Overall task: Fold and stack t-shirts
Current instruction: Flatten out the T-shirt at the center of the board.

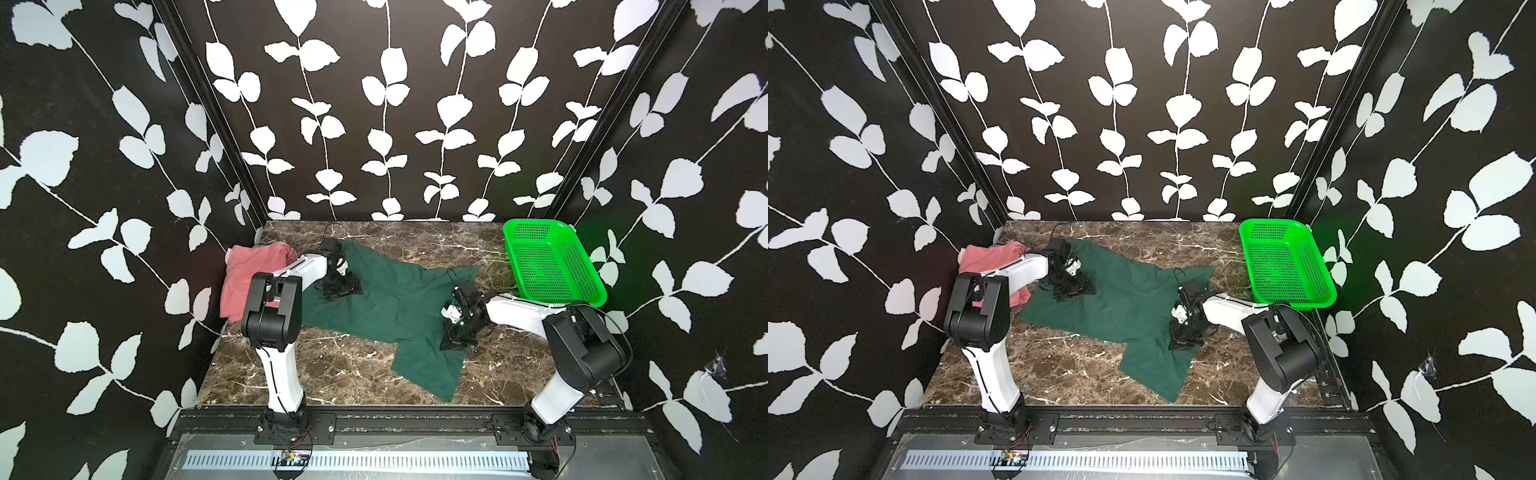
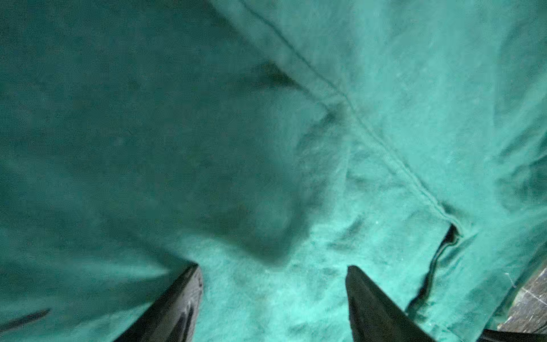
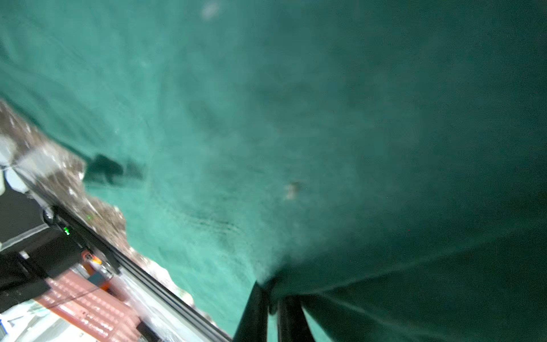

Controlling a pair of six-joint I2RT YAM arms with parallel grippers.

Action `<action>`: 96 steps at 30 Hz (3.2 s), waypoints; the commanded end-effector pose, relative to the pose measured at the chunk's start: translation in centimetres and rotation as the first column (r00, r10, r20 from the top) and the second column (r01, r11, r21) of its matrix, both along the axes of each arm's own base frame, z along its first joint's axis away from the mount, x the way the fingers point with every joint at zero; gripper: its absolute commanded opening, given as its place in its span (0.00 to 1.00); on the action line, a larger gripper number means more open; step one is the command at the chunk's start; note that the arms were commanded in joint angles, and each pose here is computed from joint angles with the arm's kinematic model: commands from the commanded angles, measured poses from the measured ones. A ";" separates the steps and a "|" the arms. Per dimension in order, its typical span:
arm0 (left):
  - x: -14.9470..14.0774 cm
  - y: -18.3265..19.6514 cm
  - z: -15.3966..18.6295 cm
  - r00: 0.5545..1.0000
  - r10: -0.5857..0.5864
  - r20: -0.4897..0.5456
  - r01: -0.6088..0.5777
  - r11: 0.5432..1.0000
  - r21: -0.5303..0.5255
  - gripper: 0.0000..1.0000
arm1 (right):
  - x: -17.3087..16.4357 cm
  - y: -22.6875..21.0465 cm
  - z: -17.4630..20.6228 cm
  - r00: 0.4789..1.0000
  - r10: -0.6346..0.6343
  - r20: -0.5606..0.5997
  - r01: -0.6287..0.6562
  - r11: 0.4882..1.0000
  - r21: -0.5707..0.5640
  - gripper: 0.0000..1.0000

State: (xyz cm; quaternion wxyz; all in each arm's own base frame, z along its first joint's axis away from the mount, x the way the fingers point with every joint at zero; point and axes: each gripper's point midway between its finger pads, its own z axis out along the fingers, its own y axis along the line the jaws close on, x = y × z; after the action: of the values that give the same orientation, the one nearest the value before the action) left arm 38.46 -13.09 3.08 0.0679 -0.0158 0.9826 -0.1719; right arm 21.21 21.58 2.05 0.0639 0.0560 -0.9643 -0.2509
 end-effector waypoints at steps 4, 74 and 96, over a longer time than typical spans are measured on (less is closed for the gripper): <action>-2.7 0.6 -3.4 0.992 -0.004 -0.126 0.008 0.999 0.033 0.79 | 0.2 0.0 0.9 0.998 0.056 0.002 -0.056 0.998 -0.040 0.11; -16.3 -3.2 2.7 0.900 -0.375 -0.222 0.350 0.925 -0.145 0.00 | 41.5 -6.4 22.9 0.461 0.038 0.887 0.329 0.920 -0.211 0.00; -7.4 4.2 6.4 0.972 -0.231 0.028 0.186 0.845 0.502 0.77 | 24.6 5.0 10.9 0.832 -0.102 0.545 0.056 0.993 0.100 0.36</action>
State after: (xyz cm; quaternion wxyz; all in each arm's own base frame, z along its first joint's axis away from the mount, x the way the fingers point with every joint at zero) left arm 28.61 -9.72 10.79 0.0805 0.1346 0.9870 0.0360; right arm 49.71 22.00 14.53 -0.2574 0.0818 -0.9442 -0.1888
